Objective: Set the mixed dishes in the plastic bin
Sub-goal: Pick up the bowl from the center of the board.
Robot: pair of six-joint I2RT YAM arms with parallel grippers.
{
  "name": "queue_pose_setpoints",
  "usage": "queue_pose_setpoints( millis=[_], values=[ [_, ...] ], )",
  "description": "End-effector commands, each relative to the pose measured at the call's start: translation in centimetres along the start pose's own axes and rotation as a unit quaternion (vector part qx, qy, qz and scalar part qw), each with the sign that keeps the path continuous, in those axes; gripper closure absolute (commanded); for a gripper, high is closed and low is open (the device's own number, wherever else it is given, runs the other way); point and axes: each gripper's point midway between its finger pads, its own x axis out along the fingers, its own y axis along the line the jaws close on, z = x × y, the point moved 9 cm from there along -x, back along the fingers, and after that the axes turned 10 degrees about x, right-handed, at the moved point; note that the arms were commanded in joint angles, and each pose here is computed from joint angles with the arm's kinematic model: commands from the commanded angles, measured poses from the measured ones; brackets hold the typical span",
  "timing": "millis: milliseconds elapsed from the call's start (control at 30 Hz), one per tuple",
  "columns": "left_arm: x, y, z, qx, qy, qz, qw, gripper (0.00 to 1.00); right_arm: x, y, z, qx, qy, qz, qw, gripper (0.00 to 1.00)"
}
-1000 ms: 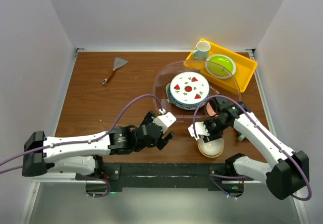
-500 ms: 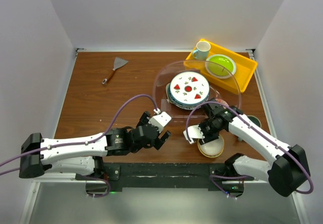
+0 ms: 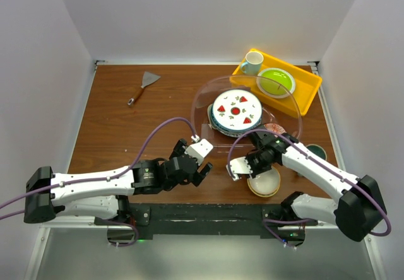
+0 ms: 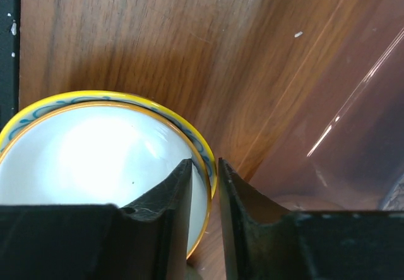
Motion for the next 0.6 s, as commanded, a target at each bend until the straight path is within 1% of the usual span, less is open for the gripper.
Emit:
queue_pose_setpoints(
  millis=[0,67,233,333,433,567],
  values=[
    [-0.3,0.4,0.8,-0.025,-0.023,0.011,0.999,0.1,-0.7,-0.3,0.0,-0.001,0.013,-0.018,1.0,0.79],
    [-0.3,0.4,0.8,-0.026,-0.024,0.011,0.999,0.1,-1.2,-0.3,0.1,-0.002,0.014,-0.023,1.0,0.84],
    [-0.3,0.4,0.9,-0.026,-0.025,0.01,0.999,0.1,-2.3,-0.3,0.4,-0.003,0.007,-0.03,1.0,0.9],
    [-0.3,0.5,0.8,-0.026,-0.024,0.011,0.999,0.1,-3.0,-0.2,0.8,-0.003,-0.004,-0.03,1.0,0.98],
    [-0.4,0.5,0.9,-0.027,-0.025,0.011,0.999,0.1,-3.7,-0.2,1.2,-0.003,-0.02,-0.033,0.999,1.0],
    [-0.4,0.5,1.0,-0.027,-0.025,0.011,0.999,0.1,-4.1,0.0,1.6,0.0,-0.04,-0.028,0.999,1.0]
  ],
)
